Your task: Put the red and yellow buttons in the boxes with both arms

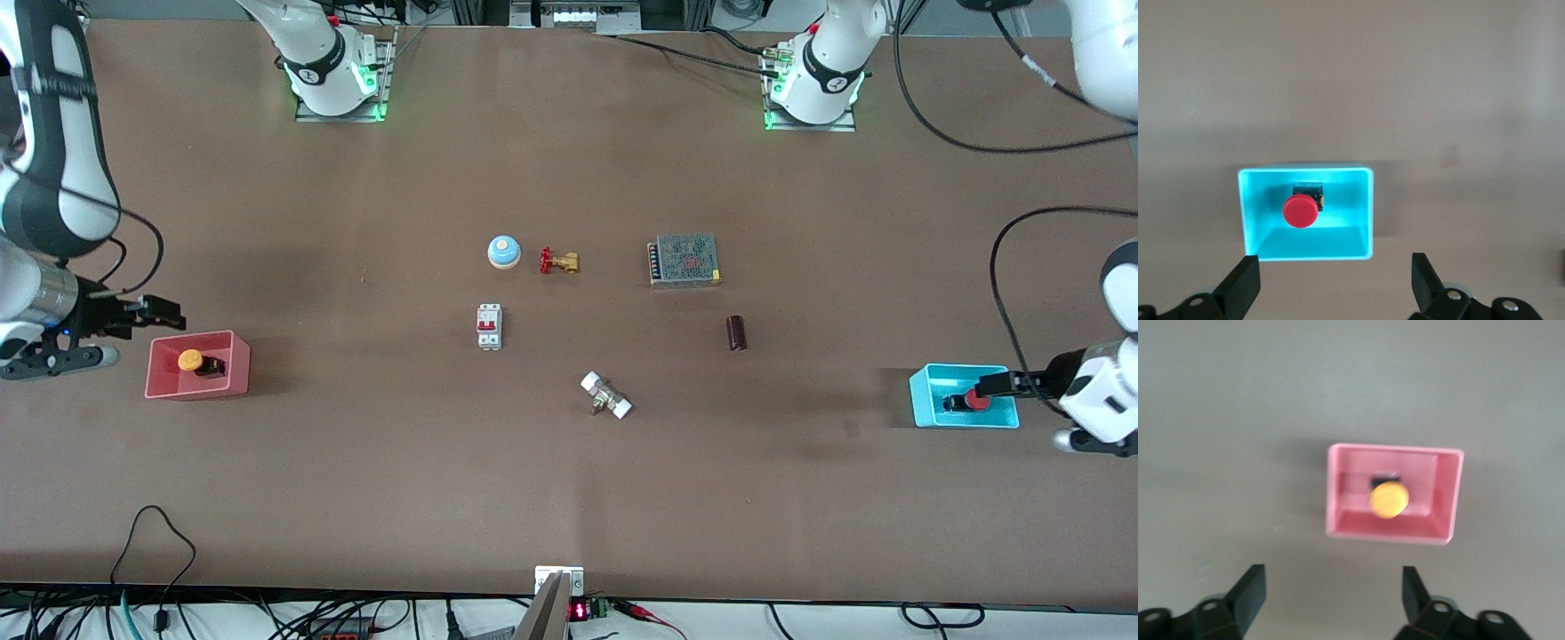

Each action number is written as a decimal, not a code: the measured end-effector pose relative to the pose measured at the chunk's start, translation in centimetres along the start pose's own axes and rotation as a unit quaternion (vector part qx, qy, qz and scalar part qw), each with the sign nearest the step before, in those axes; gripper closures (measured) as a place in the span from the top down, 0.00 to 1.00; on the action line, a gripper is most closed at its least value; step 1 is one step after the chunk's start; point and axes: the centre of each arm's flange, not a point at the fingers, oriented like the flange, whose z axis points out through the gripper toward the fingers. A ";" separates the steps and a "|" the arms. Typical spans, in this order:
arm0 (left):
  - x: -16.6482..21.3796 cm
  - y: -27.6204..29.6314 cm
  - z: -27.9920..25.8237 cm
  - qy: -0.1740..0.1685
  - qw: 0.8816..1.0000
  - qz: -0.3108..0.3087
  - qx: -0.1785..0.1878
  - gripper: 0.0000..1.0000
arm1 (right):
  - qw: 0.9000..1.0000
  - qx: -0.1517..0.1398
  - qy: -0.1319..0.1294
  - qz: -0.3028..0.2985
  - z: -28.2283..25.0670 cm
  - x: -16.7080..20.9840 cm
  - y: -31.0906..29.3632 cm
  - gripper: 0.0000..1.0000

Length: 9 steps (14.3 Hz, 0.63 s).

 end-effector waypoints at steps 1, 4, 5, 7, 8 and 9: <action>-0.5 1.0 -3.2 0.018 1.000 0.007 0.004 1.00 | 1.000 0.000 0.003 0.005 -2.5 -0.5 -2.1 1.00; -2.7 4.5 -10.7 0.063 0.998 0.020 0.002 1.00 | 1.000 -0.026 0.000 0.003 -10.7 -2.8 -7.5 1.00; -3.6 5.6 -12.5 0.068 0.998 0.011 -0.001 1.00 | 0.999 -0.031 -0.004 0.005 -12.7 -3.6 -8.5 1.00; -5.9 7.0 -15.2 0.053 0.998 -0.020 -0.008 1.00 | 0.999 -0.034 -0.012 0.011 -14.4 -4.3 -8.6 1.00; -6.9 7.4 -16.3 0.045 0.998 -0.040 -0.010 1.00 | 0.999 -0.032 -0.023 0.015 -14.8 -4.7 -8.2 1.00; -7.8 7.6 -17.2 0.040 0.997 -0.058 -0.011 1.00 | 0.999 -0.031 -0.031 0.018 -15.1 -4.9 -8.1 1.00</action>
